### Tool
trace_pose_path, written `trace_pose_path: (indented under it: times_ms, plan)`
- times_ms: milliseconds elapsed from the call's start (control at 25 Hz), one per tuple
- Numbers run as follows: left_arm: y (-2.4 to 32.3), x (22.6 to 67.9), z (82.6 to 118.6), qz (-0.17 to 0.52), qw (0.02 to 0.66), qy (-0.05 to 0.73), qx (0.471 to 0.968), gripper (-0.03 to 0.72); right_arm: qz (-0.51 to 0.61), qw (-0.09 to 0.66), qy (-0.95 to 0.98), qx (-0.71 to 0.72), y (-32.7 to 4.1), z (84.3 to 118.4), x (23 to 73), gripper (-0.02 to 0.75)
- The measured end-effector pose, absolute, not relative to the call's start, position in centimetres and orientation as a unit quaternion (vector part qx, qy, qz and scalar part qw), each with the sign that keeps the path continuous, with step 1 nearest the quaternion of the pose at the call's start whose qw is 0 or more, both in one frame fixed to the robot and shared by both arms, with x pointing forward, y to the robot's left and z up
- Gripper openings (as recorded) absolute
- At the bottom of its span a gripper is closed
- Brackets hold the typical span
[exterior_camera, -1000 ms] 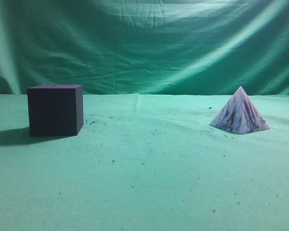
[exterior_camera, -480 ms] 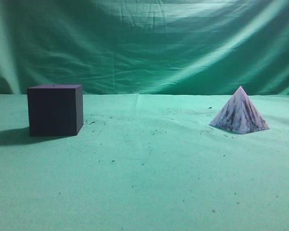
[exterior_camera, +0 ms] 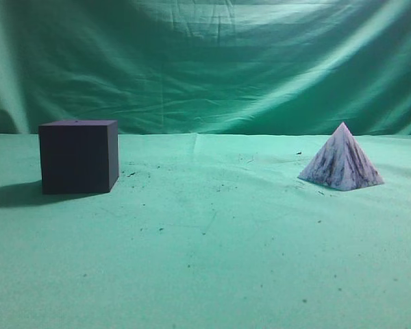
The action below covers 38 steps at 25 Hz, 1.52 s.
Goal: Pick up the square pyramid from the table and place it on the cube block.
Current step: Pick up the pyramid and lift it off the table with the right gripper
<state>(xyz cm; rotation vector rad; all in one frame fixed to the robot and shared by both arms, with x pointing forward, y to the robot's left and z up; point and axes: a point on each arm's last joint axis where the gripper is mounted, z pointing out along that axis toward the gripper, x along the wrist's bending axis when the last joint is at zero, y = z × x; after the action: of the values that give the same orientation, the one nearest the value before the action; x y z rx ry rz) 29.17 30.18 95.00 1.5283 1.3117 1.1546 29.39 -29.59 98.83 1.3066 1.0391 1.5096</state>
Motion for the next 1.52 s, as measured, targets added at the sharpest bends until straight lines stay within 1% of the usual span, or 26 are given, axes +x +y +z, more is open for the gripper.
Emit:
trace_pose_path:
  times_ms: [40,160,280,400,560,720,920,1040,1080,1240,1360,1400,1440,1520]
  plan:
    - [30.2,29.2,95.0,0.456,0.399,0.518,0.604,0.000,0.605,0.428,0.424,0.521,-29.5,99.5,29.2,0.000]
    - [30.2,29.2,95.0,0.456,0.399,0.518,0.604,0.000,0.595,0.423,0.467,0.499,-28.9,103.6,28.2,0.000]
    - [30.2,29.2,95.0,0.456,0.399,0.518,0.604,0.000,0.556,0.378,0.531,0.515,-28.3,106.3,28.3,0.000]
    - [30.2,29.2,95.0,0.456,0.399,0.518,0.604,0.000,0.513,0.310,0.589,0.542,-27.6,107.6,29.2,0.000]
    - [30.2,29.2,95.0,0.456,0.399,0.518,0.604,0.000,0.496,0.292,0.604,0.552,-27.4,109.0,30.5,0.000]
    - [30.2,29.2,95.0,0.456,0.399,0.518,0.604,0.000,0.452,0.277,0.649,0.545,-27.2,109.4,32.2,0.000]
    - [30.2,29.2,95.0,0.456,0.399,0.518,0.604,0.000,0.364,0.171,0.753,0.522,-25.3,109.5,36.5,0.000]
    - [30.2,29.2,95.0,0.456,0.399,0.518,0.604,0.000,0.300,0.114,0.796,0.514,-23.5,108.7,39.3,0.000]
    - [30.2,29.2,95.0,0.456,0.399,0.518,0.604,0.000,0.275,0.106,0.803,0.518,-22.9,108.2,40.3,0.000]
    - [30.2,29.2,95.0,0.456,0.399,0.518,0.604,0.000,0.190,0.114,0.814,0.537,-21.1,106.5,44.0,0.000]
    - [30.2,29.2,95.0,0.456,0.399,0.518,0.604,0.000,0.177,0.111,0.816,0.539,-19.7,105.4,46.4,0.000]
    - [30.2,29.2,95.0,0.456,0.399,0.518,0.604,0.000,0.178,0.107,0.816,0.539,-19.2,105.0,47.2,0.033]
    - [30.2,29.2,95.0,0.456,0.399,0.518,0.604,0.000,0.180,0.105,0.815,0.540,-18.9,104.7,47.8,0.047]
    - [30.2,29.2,95.0,0.456,0.399,0.518,0.604,0.000,0.178,0.096,0.822,0.532,-18.2,103.7,48.9,0.169]
